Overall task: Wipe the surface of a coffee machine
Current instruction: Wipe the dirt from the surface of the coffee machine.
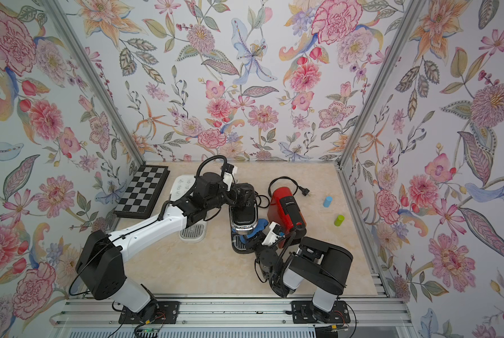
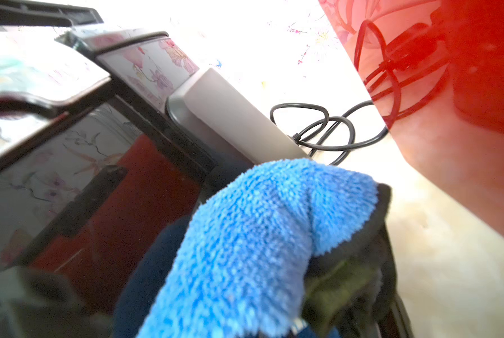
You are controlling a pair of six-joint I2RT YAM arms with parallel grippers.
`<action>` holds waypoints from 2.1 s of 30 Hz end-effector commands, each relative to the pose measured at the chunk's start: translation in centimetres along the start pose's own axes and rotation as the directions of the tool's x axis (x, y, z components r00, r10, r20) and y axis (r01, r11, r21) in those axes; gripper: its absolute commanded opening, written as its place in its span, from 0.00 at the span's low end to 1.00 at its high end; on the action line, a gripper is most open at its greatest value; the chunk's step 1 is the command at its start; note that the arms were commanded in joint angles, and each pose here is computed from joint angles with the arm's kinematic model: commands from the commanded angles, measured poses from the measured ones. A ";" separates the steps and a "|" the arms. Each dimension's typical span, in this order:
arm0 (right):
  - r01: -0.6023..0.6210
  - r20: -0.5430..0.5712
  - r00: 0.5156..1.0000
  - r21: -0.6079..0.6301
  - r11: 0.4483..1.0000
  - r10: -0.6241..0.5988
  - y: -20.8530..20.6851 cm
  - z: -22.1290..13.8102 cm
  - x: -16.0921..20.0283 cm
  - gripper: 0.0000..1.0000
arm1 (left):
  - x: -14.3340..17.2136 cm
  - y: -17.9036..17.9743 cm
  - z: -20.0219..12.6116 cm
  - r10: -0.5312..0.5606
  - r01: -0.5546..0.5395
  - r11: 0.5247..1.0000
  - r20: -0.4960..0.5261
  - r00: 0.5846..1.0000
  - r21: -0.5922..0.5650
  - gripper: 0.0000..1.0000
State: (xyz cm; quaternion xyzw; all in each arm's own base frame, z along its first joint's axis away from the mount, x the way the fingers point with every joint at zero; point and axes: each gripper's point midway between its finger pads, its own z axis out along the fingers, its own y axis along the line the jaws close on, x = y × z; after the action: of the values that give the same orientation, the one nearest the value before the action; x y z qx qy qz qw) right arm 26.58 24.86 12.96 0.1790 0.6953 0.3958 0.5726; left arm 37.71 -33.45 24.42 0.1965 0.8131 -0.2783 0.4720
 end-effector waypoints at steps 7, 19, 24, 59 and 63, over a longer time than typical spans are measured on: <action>0.042 0.048 0.998 -0.069 0.997 -0.039 2.6 0.6 -1.5 0.00 | 8.3 1.8 1.4 0.008 -0.021 0.999 -0.263 0.965 -0.046 0.93; 0.033 -0.032 0.999 -0.013 0.999 -0.033 -0.5 3.6 3.2 0.00 | 8.4 1.8 1.5 0.006 -0.018 0.999 -0.265 0.964 -0.046 0.93; 0.006 -0.038 0.999 -0.017 1.000 -0.007 -0.4 4.5 4.2 0.00 | 8.5 1.8 1.5 0.002 -0.014 0.999 -0.267 0.964 -0.044 0.93; -0.087 0.055 0.995 0.072 0.994 0.083 -2.4 4.6 3.1 0.00 | 8.5 1.7 1.5 -0.001 -0.011 0.999 -0.267 0.964 -0.042 0.93; -0.076 0.036 0.997 0.145 0.986 0.071 -4.5 4.1 3.7 0.00 | 8.6 1.8 1.6 -0.001 -0.012 0.999 -0.268 0.963 -0.045 0.93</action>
State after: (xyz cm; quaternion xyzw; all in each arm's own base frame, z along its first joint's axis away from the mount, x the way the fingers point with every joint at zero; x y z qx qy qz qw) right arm 28.96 29.38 8.76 0.1884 0.7095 0.4145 0.5378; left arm 38.54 -33.12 24.51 0.1880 0.8117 -0.2738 0.4803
